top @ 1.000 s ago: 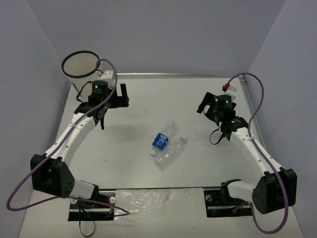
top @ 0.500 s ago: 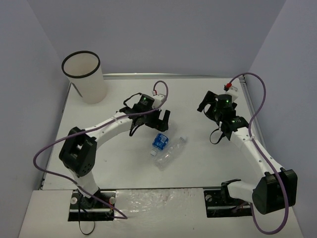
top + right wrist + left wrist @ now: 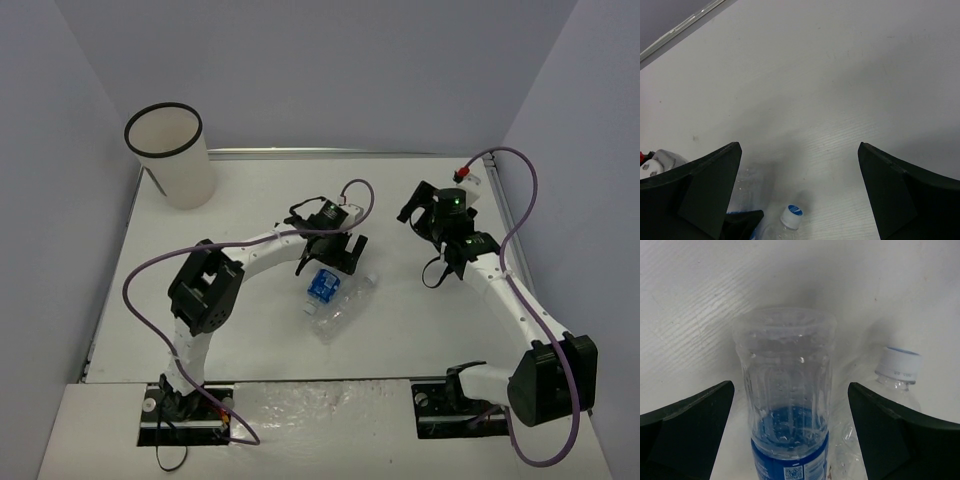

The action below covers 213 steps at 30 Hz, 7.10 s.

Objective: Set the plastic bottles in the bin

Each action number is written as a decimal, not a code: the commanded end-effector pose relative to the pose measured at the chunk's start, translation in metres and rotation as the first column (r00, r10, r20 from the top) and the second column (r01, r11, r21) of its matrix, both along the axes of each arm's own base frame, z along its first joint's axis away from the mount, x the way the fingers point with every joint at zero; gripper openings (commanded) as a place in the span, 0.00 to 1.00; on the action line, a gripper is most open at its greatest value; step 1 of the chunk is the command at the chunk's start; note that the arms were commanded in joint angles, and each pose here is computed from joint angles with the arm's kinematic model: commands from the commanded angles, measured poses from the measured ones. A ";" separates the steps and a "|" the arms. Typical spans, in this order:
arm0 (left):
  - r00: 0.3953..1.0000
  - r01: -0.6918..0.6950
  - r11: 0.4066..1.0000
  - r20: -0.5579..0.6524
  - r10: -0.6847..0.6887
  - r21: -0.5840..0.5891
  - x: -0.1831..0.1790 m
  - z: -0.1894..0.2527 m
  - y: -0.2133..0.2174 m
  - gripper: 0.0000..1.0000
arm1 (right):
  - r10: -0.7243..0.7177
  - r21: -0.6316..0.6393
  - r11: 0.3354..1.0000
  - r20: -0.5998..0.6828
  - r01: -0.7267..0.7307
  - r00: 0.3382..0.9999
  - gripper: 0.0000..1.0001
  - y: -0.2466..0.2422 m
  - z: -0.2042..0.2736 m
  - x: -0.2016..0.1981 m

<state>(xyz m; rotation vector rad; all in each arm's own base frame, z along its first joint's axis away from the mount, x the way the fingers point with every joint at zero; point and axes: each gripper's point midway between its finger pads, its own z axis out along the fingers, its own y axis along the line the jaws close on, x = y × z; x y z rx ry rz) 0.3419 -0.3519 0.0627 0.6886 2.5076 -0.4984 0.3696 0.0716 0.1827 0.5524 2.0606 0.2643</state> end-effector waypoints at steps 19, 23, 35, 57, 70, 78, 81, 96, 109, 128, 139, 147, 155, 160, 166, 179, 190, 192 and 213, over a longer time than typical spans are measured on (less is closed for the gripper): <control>0.871 -0.327 0.912 0.295 0.392 -0.248 0.100 0.177 0.117 0.13 | 0.151 0.049 0.987 0.039 -0.153 0.988 1.00 0.021 0.000 -0.027; 0.726 -0.355 0.857 0.467 0.504 -0.373 0.123 0.280 0.175 0.16 | 0.161 0.030 0.986 0.024 -0.162 0.987 1.00 0.022 -0.001 -0.018; -0.155 -0.592 0.524 0.725 0.672 -0.612 0.132 0.477 0.363 0.26 | 0.020 -0.170 0.985 0.082 -0.006 0.996 1.00 -0.018 0.028 0.011; -0.386 -0.688 0.305 0.688 0.615 -0.659 0.265 0.405 0.469 0.67 | 0.089 -0.230 0.970 0.050 -0.075 0.995 1.00 -0.005 0.009 0.050; -0.281 -0.704 0.335 0.679 0.678 -0.626 0.224 0.418 0.458 0.97 | 0.141 -0.182 0.975 0.052 -0.129 0.989 1.00 0.009 0.007 0.047; 0.171 -0.535 0.600 0.619 0.766 -0.594 0.156 0.433 0.373 0.97 | 0.075 -0.099 0.993 0.051 -0.070 0.996 1.00 0.005 0.014 0.017; 0.346 -0.411 0.676 0.582 0.736 -0.611 0.121 0.423 0.334 0.97 | 0.089 -0.100 0.991 0.007 -0.088 0.996 1.00 0.008 0.009 -0.002; 0.885 -0.130 0.896 0.357 0.298 -0.425 0.024 0.227 0.128 0.97 | 0.035 -0.101 0.994 -0.063 -0.041 0.997 1.00 0.023 -0.024 -0.045; 0.983 0.162 0.948 0.132 -0.129 -0.275 -0.062 0.086 -0.001 0.97 | -0.148 -0.028 0.989 -0.069 0.146 0.987 1.00 0.000 -0.006 0.001; 0.995 0.095 0.990 -0.017 -0.098 -0.105 -0.085 0.007 -0.032 0.64 | -0.079 -0.063 0.995 -0.006 0.079 0.997 1.00 0.018 0.017 0.060; 0.980 -0.055 0.997 0.188 0.064 -0.055 -0.041 0.069 0.000 0.20 | -0.031 -0.022 0.999 0.076 0.033 0.997 1.00 0.024 0.043 0.054; 0.764 -0.346 0.893 0.465 0.447 -0.289 0.069 0.221 0.117 0.14 | -0.049 -0.028 0.998 0.134 0.053 0.990 1.00 0.012 0.055 0.043; 0.303 -0.434 0.735 0.684 0.664 -0.521 0.134 0.377 0.260 0.18 | -0.065 -0.037 0.997 0.172 0.072 0.983 1.00 -0.004 0.061 0.051; 0.049 -0.439 0.612 0.663 0.747 -0.658 0.167 0.448 0.351 0.18 | -0.066 -0.064 0.995 0.189 0.079 0.980 1.00 -0.010 0.060 0.058; -0.171 -0.423 0.530 0.640 0.749 -0.735 0.220 0.460 0.422 0.22 | -0.071 -0.123 0.988 0.182 0.094 0.981 1.00 -0.022 0.057 0.063; -0.240 -0.580 0.437 0.657 0.714 -0.687 0.278 0.404 0.476 0.25 | -0.104 -0.180 0.975 0.146 0.130 0.984 1.00 -0.042 0.042 0.068; -0.241 -0.656 0.344 0.618 0.749 -0.672 0.270 0.352 0.506 0.39 | -0.072 -0.176 0.980 0.111 0.091 0.991 1.00 -0.038 0.028 0.070; -0.223 -0.658 0.341 0.606 0.763 -0.671 0.271 0.346 0.511 0.44 | -0.074 -0.175 0.980 0.108 0.093 0.991 1.00 -0.039 0.027 0.069; -0.123 -0.610 0.453 0.642 0.757 -0.650 0.262 0.360 0.489 0.75 | -0.084 -0.177 0.979 0.097 0.100 0.992 1.00 -0.043 0.021 0.062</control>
